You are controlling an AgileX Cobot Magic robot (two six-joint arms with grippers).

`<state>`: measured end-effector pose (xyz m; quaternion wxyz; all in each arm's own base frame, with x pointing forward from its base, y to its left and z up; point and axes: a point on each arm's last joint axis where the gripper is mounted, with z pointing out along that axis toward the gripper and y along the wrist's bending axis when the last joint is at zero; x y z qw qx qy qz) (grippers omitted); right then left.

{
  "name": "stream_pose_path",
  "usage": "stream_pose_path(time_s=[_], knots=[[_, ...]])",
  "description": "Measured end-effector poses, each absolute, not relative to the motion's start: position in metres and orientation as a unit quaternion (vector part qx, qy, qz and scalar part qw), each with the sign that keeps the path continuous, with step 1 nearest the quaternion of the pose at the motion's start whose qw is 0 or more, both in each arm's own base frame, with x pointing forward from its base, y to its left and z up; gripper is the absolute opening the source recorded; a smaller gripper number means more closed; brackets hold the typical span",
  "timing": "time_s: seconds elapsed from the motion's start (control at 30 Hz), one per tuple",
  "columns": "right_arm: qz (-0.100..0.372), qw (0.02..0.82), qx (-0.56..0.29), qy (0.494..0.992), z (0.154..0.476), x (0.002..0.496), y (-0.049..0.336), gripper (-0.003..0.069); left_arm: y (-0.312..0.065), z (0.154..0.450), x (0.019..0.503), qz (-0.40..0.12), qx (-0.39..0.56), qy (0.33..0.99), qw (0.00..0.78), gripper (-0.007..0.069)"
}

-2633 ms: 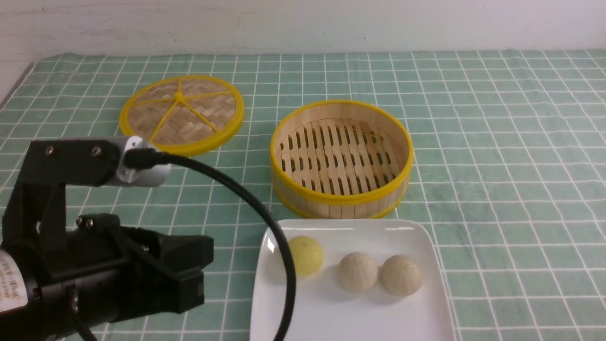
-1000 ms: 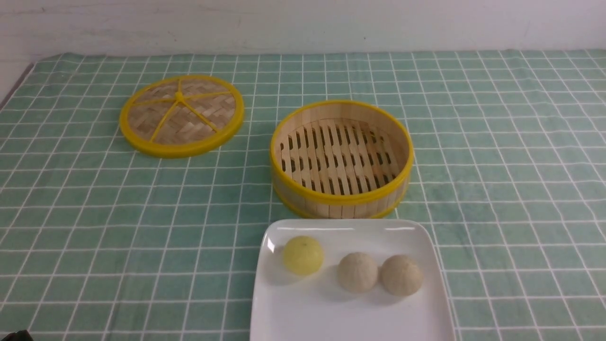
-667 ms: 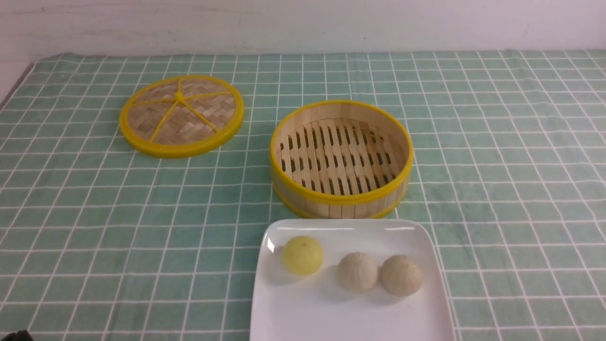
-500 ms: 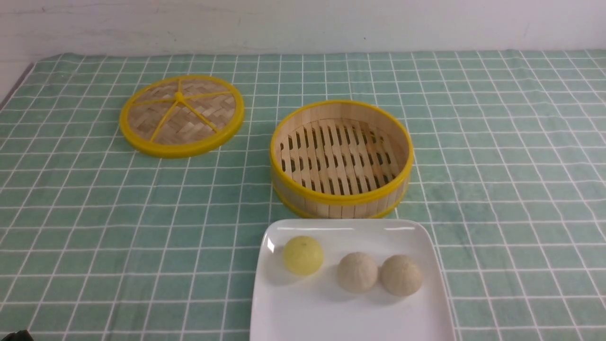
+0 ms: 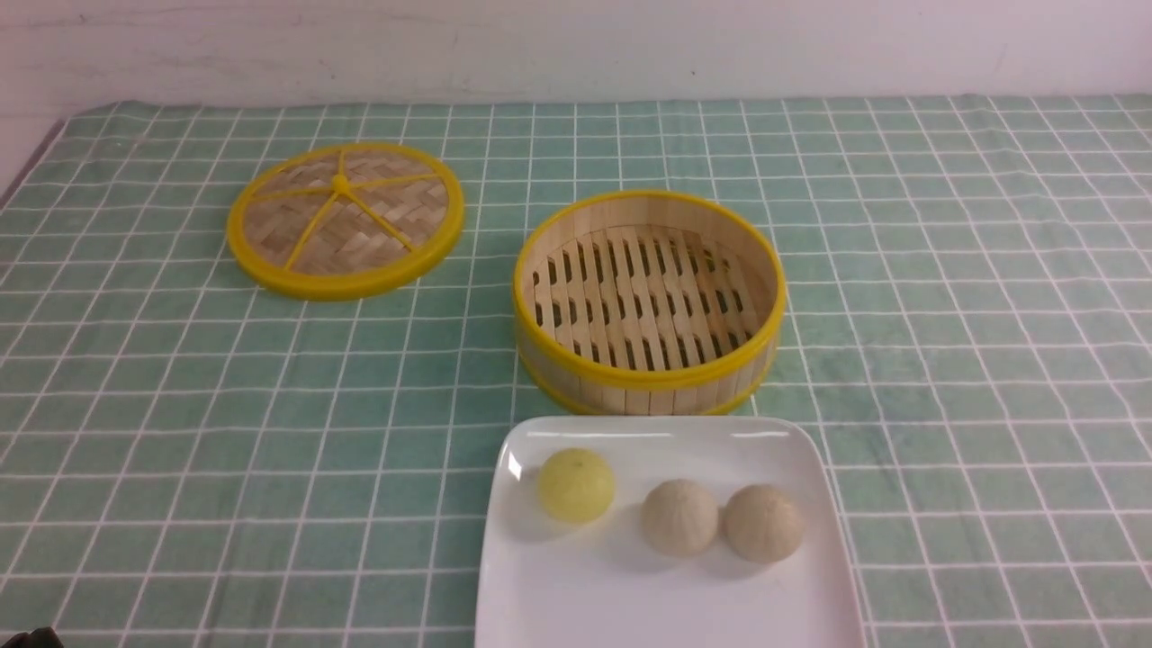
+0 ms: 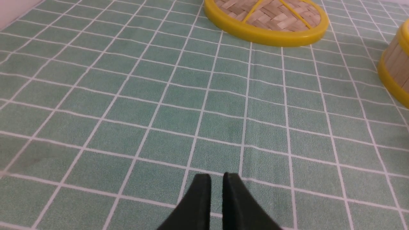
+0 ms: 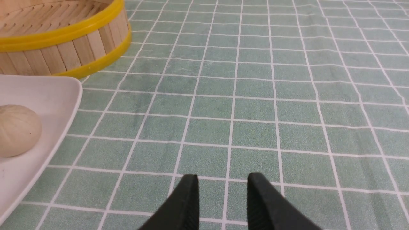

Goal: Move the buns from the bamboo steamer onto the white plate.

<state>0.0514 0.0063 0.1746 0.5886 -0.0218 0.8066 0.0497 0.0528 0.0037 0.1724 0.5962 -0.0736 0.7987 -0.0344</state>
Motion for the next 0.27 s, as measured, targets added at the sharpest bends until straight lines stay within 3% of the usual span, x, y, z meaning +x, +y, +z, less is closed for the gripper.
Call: stream_pose_path(time_s=[0.27], knots=[[0.05, 0.589, -0.022, 0.807, 0.1746, 0.0514, 0.0063, 0.024, 0.0038, 0.1723, 0.0528, -0.033, -0.073, 0.799, 0.596, 0.0086]])
